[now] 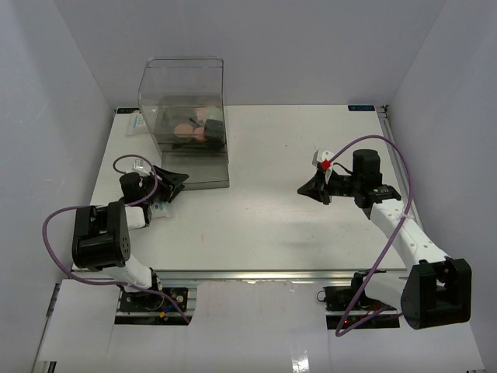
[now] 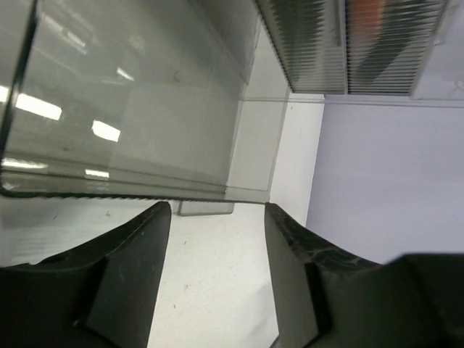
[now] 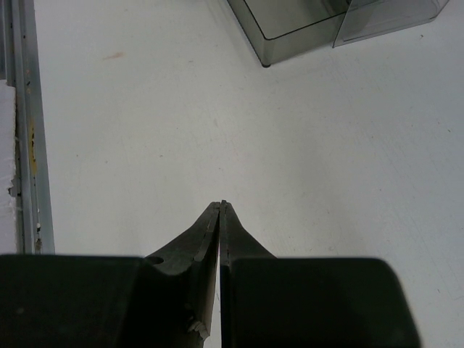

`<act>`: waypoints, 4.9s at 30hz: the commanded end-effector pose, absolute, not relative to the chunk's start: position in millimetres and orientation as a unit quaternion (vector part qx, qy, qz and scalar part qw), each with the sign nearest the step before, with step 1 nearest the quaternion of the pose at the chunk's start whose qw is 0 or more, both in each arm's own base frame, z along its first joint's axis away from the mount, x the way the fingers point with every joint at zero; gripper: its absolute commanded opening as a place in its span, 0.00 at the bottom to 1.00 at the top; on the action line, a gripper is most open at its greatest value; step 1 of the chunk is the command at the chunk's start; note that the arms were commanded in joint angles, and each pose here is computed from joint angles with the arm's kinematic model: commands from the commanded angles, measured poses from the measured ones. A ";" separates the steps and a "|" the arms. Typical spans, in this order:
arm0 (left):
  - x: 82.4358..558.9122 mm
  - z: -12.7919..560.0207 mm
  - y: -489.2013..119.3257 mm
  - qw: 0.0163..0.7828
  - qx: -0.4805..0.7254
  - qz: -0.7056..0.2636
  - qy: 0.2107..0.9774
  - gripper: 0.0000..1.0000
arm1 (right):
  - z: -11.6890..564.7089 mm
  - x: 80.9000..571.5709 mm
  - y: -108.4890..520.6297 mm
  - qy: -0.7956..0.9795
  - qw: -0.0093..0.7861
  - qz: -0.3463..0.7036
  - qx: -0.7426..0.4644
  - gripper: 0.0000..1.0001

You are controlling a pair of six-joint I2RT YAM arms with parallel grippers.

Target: Organize the makeup

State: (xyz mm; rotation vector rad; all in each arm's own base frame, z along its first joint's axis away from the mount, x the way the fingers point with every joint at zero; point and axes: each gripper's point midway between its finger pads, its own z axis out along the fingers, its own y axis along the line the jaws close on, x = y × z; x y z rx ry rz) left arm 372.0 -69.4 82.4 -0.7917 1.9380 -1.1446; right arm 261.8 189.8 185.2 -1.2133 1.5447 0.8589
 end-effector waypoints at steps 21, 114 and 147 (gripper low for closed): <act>281.4 125.0 4.5 0.362 -0.504 -0.185 0.762 0.81 | 214.1 251.9 189.7 0.596 0.515 0.344 -0.511 0.08; 441.4 146.2 -128.2 0.536 0.108 -0.137 0.826 0.07 | 199.3 256.8 186.8 0.613 0.502 0.345 -0.503 0.08; 397.4 93.6 -155.0 0.393 0.240 -0.192 0.867 0.10 | 202.2 253.7 187.2 0.608 0.504 0.348 -0.505 0.08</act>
